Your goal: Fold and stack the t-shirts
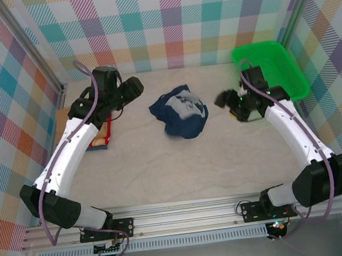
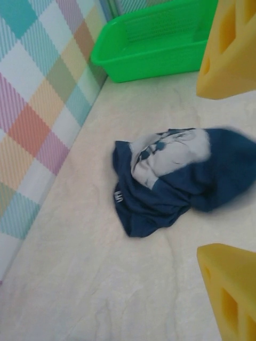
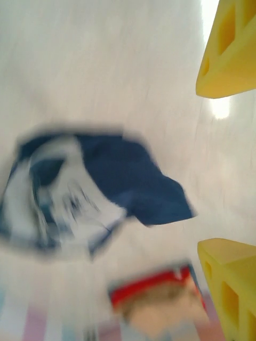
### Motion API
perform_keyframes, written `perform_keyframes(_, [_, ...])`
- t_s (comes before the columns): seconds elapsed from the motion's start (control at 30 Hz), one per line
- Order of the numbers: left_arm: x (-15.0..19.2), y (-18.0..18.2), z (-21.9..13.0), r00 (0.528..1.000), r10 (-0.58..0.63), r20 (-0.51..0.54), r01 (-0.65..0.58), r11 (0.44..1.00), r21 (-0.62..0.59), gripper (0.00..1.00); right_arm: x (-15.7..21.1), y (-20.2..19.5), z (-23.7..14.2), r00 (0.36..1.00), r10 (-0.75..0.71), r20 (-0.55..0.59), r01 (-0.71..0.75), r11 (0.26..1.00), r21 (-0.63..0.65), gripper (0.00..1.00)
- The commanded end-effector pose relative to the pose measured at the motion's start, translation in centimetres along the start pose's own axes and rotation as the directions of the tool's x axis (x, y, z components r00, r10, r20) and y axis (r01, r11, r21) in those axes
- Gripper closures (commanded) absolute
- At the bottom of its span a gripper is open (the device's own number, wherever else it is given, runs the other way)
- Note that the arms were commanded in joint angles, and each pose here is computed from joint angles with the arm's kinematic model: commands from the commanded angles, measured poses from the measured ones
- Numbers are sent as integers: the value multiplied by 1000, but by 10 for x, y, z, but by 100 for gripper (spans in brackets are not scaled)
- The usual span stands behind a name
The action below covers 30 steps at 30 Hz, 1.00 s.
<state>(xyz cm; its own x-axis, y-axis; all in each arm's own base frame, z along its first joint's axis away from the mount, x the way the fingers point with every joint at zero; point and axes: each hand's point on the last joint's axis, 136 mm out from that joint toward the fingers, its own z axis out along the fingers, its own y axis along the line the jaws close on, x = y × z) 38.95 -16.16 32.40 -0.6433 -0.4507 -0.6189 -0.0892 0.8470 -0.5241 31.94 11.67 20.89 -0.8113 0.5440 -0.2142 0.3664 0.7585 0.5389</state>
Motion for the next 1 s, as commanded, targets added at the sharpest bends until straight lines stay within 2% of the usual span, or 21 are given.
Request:
perform_keyframes(0.0, [57, 17, 31, 973, -34, -227, 26, 999, -35, 34, 1, -31, -3, 998, -46, 51, 39, 991, 128, 37])
perform_keyframes(0.07, [94, 36, 52, 937, -91, -338, 65, 994, -85, 41, 8, -31, 11, 996, -89, 7, 88, 989, 116, 44])
perform_keyframes(0.17, [131, 62, 79, 893, -169, -417, 105, 980, -172, 48, 30, -27, 35, 991, -114, -68, 117, 992, 50, 48])
perform_keyframes(0.3, [144, 66, 122, 866, -237, -440, 165, 967, -195, 48, 74, -21, 80, 972, -113, -207, 121, 992, 25, 53])
perform_keyframes(0.37, [137, 59, 144, 862, -268, -431, 206, 961, -185, 50, 78, -23, 98, 973, -67, -223, 75, 997, 29, 54])
perform_keyframes(0.47, [125, 40, 175, 868, -243, -433, 190, 968, -164, 50, 59, -24, 121, 983, -21, -184, 29, 999, 43, 57])
perform_keyframes(0.57, [118, 21, 190, 887, -174, -428, 114, 980, -162, 44, 27, -21, 143, 986, 31, -162, -23, 998, 53, 54])
perform_keyframes(0.63, [109, 15, 190, 910, -125, -395, 56, 982, -180, 43, 1, -18, 156, 990, 50, -132, -43, 998, 53, 51])
perform_keyframes(0.77, [105, 12, 185, 915, -137, -381, 66, 979, -194, 44, -40, 5, 183, 994, 19, -108, -16, 999, 29, 50])
perform_keyframes(0.97, [94, 8, 156, 929, -121, -350, 61, 982, -177, 45, -47, 9, 230, 983, 42, -177, -32, 998, 59, 64])
